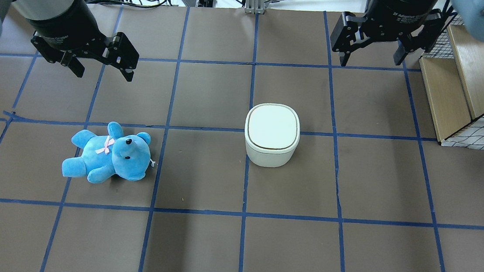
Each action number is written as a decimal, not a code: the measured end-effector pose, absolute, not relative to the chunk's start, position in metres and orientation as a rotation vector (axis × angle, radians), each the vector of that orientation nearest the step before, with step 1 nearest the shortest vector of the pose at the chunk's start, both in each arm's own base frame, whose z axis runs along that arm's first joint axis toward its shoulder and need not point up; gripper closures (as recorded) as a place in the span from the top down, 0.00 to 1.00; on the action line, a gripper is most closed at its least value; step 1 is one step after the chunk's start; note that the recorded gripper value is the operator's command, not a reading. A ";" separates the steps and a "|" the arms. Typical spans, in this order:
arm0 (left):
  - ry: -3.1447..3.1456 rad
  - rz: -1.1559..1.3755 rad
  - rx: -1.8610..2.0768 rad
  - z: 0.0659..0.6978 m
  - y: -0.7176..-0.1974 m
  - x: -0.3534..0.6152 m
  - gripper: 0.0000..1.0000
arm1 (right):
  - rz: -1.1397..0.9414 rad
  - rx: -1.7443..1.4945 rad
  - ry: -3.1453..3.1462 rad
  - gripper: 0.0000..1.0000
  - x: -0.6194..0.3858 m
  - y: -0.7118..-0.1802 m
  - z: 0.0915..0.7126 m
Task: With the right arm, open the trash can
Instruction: 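Move the right gripper toward the white trash can lid, then lower the right gripper onto the trash can lid's edge, then push the lid edge with the right gripper to flip it open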
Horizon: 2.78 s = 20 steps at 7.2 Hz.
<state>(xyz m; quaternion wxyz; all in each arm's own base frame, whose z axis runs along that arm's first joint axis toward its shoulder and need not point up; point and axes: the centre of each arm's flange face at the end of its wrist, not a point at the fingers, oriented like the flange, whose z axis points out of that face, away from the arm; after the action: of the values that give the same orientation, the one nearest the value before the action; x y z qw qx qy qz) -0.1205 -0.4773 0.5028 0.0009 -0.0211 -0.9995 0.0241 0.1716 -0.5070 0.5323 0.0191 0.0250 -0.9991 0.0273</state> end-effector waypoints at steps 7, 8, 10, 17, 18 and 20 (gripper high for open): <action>-3.138 0.076 -0.066 0.503 -0.477 -0.121 1.00 | 0.035 -0.006 -3.148 0.00 0.191 -0.512 0.517; -3.138 0.076 -0.066 0.503 -0.477 -0.121 1.00 | -0.003 -0.057 -3.168 0.00 0.216 -0.512 0.500; -3.138 0.076 -0.066 0.503 -0.477 -0.121 1.00 | -0.011 -0.052 -3.174 0.00 0.271 -0.508 0.447; -3.138 0.076 -0.066 0.503 -0.477 -0.121 1.00 | -0.047 -0.057 -3.137 0.00 0.281 -0.483 0.316; -3.138 0.076 -0.066 0.503 -0.477 -0.121 1.00 | -0.054 -0.061 -3.134 0.00 0.281 -0.483 0.313; -3.138 0.076 -0.066 0.503 -0.477 -0.121 1.00 | -0.065 -0.074 -3.129 0.00 0.281 -0.482 0.310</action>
<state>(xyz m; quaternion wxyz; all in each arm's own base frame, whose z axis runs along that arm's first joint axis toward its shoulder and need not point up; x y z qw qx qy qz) -0.1205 -0.4773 0.5028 0.0009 -0.0211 -0.9995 0.0241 0.2810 -0.4825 0.3102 0.0054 -0.0237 -0.9995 -0.0209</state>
